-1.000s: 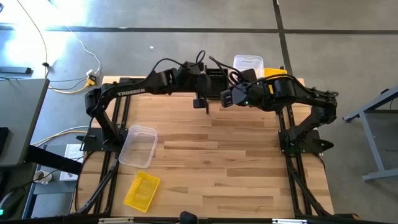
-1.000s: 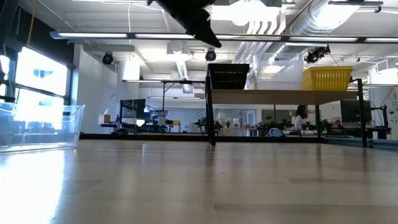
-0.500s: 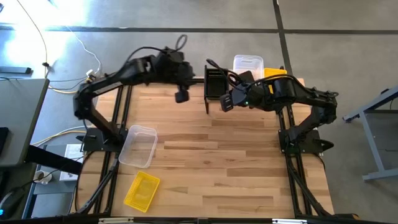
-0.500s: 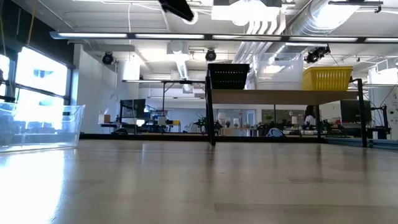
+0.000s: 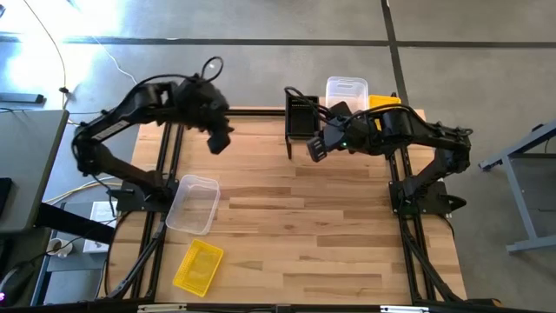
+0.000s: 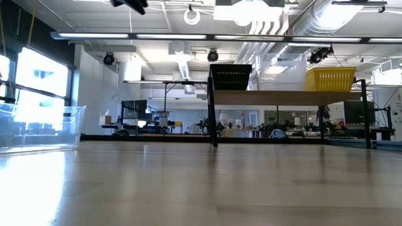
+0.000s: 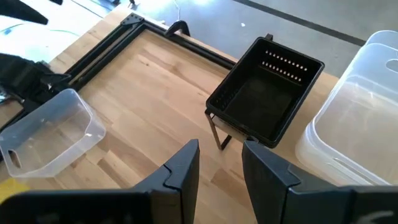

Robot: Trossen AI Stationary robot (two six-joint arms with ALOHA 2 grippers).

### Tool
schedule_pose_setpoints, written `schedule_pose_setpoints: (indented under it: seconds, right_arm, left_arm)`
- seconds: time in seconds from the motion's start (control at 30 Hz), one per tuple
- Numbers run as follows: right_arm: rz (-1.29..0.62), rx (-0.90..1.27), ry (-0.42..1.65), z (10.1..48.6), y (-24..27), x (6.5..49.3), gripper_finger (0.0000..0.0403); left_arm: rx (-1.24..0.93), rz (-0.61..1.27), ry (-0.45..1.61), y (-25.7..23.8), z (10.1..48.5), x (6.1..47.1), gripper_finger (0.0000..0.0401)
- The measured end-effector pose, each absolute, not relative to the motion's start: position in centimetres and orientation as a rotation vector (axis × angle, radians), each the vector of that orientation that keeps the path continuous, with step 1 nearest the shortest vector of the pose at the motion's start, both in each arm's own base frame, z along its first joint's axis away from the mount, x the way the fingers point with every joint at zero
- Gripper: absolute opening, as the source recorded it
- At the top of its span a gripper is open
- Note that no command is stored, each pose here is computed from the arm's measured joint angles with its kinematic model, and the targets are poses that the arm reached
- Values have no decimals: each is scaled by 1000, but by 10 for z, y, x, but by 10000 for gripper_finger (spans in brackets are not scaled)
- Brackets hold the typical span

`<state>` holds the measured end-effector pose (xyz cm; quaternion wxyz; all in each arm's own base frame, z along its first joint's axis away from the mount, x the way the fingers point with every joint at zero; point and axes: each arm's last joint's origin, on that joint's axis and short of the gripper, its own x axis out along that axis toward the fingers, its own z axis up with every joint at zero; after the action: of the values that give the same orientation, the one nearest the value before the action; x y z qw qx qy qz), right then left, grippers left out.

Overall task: Stack baskets on shelf by color
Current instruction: Stack the transparent bin on top of the stacked transparent bins on the shelf

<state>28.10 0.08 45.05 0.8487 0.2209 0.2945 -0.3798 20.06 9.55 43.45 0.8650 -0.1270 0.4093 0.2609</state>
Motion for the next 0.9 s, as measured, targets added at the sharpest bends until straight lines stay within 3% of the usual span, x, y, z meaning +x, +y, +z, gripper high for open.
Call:
schedule_pose_setpoints:
  seconds: [0.37,0.9]
  right_arm:
    - [-763,458,648,450,2,281,108]
    - [-785,506,627,450,2,281,108]
  left_arm:
    - [-594,773,838,63,383,149,138]
    - [-698,925,1205,41,292,129,136]
